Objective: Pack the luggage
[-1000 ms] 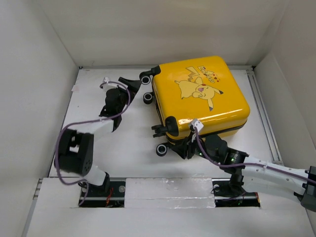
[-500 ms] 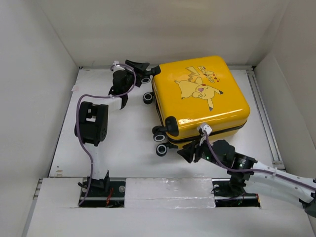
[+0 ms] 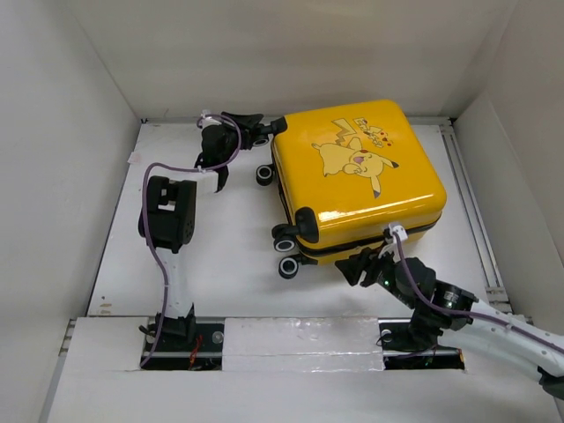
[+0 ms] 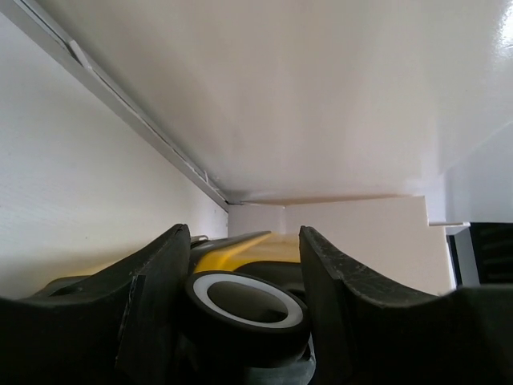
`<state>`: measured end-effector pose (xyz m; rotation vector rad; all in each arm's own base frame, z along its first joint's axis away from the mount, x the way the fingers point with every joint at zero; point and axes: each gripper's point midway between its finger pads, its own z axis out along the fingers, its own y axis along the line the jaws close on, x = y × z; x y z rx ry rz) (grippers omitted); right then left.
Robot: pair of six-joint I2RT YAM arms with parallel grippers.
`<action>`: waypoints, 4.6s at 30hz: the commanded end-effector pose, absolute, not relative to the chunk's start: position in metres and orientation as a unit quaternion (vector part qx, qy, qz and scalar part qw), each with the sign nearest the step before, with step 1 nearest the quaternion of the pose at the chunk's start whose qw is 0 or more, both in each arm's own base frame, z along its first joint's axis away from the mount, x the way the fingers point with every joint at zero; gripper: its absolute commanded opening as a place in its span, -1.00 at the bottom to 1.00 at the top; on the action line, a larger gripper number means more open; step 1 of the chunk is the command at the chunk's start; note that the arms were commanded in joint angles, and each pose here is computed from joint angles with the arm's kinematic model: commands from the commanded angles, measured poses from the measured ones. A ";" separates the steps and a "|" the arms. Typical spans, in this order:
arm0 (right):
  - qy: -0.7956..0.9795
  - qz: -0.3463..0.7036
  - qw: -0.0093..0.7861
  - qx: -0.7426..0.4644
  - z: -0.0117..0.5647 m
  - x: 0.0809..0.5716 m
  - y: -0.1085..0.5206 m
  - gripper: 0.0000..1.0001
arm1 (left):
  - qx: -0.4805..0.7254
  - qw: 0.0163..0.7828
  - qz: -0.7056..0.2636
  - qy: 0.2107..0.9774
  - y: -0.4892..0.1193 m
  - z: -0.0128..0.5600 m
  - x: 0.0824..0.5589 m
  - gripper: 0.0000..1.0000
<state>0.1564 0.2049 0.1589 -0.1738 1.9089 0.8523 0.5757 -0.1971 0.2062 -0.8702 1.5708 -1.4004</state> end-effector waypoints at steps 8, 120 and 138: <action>0.796 0.251 0.534 -0.140 0.173 0.214 0.215 0.18 | -0.348 0.509 -0.548 0.565 -0.117 0.248 0.533 -1.00; 0.715 0.378 0.573 -0.132 0.161 0.240 0.339 -1.00 | -0.217 0.513 -0.538 0.633 -0.188 0.213 0.292 -1.00; 0.687 0.466 0.481 -0.281 0.142 0.203 0.451 -1.00 | -0.102 0.456 -0.623 0.628 -0.270 0.259 0.232 -1.00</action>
